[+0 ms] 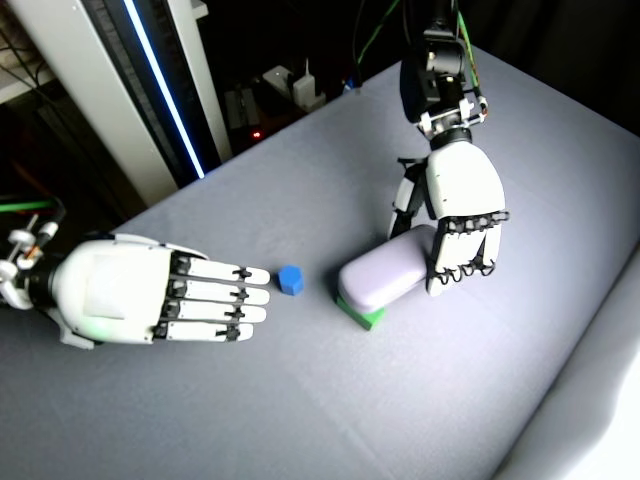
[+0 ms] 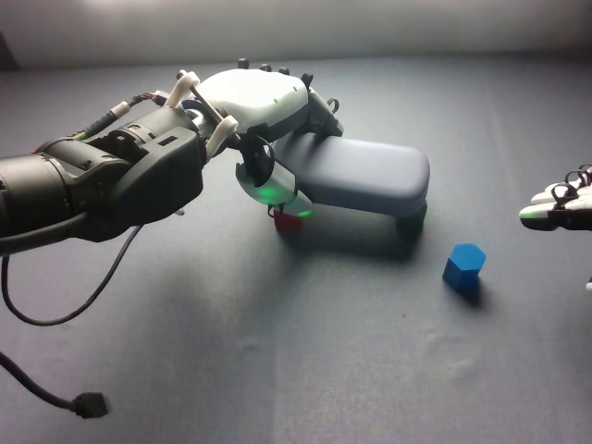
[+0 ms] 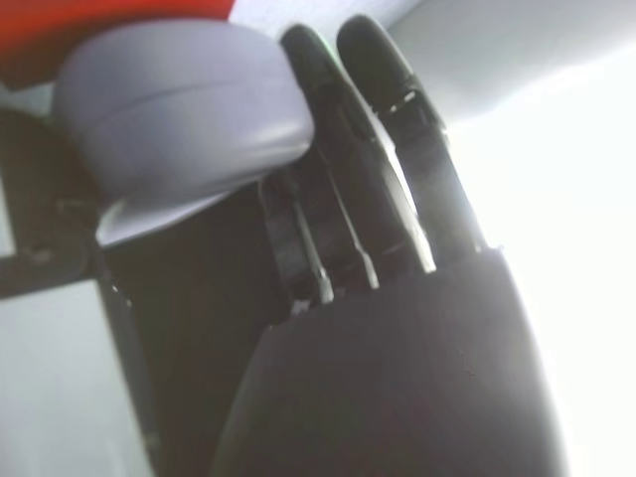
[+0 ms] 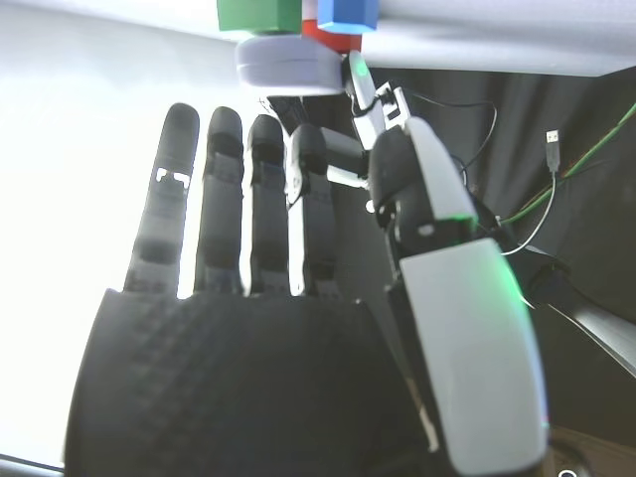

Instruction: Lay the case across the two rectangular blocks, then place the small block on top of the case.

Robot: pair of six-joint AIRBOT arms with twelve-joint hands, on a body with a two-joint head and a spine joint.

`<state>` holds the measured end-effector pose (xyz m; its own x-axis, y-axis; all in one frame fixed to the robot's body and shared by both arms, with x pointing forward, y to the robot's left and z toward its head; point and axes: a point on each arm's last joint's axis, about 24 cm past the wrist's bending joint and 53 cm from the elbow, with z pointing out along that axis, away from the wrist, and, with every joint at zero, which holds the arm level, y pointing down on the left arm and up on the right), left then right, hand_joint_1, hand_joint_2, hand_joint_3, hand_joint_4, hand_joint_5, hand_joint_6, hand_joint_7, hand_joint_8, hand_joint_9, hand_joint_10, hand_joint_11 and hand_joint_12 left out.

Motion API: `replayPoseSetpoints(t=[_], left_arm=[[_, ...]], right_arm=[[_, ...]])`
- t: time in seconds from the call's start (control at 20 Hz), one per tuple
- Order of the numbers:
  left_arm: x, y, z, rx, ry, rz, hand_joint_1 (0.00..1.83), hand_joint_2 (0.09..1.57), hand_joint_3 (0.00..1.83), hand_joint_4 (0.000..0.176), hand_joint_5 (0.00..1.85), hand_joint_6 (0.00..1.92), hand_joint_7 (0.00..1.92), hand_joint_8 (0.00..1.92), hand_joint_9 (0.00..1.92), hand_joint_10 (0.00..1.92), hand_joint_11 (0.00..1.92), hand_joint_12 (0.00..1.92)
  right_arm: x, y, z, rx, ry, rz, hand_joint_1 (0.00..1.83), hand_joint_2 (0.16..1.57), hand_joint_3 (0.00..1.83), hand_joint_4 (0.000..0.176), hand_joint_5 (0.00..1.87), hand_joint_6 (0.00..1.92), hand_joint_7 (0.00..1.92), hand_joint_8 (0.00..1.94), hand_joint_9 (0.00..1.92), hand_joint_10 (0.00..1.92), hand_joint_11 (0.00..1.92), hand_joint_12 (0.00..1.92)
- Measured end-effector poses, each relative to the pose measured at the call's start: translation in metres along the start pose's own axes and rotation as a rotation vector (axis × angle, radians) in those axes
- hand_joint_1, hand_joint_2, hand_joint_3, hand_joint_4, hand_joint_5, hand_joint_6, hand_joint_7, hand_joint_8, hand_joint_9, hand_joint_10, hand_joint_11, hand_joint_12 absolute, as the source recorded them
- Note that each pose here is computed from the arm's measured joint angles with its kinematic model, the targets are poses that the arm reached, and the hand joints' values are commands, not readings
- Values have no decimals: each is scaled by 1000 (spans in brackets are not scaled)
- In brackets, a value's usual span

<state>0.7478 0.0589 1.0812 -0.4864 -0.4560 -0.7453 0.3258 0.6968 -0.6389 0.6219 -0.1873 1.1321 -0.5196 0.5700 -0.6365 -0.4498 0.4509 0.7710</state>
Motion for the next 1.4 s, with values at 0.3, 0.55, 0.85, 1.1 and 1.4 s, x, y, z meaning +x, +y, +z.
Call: replayPoseSetpoints(t=[0.3, 0.55, 0.85, 1.1, 1.4], left_arm=[[1, -3, -1, 7, 0, -5, 1097, 923, 0, 0, 587, 0, 602, 0, 633, 0, 240, 1049], [-9, -14, -25, 55, -38, -10, 997, 944, 6, 27, 406, 0, 429, 0, 425, 4, 0, 1200], [-47, -43, -92, 202, -186, 11, 886, 973, 4, 60, 366, 1, 350, 2, 312, 11, 0, 842], [-74, -60, -151, 301, -313, 23, 892, 946, 0, 20, 423, 2, 453, 6, 488, 24, 125, 1108], [-77, -64, -177, 330, -352, 8, 908, 935, 0, 0, 453, 0, 479, 2, 523, 7, 131, 1100]], right_arm=[[0, 0, 0, 0, 0, 6, 850, 1316, 0, 0, 454, 1, 394, 1, 377, 2, 0, 969], [-1, 5, 4, -13, 1, 7, 813, 1254, 0, 0, 440, 2, 357, 1, 320, 1, 0, 865], [-2, 17, 17, -56, 17, -28, 676, 1202, 0, 7, 424, 0, 367, 0, 342, 2, 1, 859], [2, 18, 46, -67, 59, -34, 715, 1178, 0, 59, 410, 0, 372, 3, 385, 14, 73, 813], [16, 14, 64, -52, 117, -64, 713, 1192, 0, 64, 375, 2, 374, 0, 414, 2, 5, 1036]])
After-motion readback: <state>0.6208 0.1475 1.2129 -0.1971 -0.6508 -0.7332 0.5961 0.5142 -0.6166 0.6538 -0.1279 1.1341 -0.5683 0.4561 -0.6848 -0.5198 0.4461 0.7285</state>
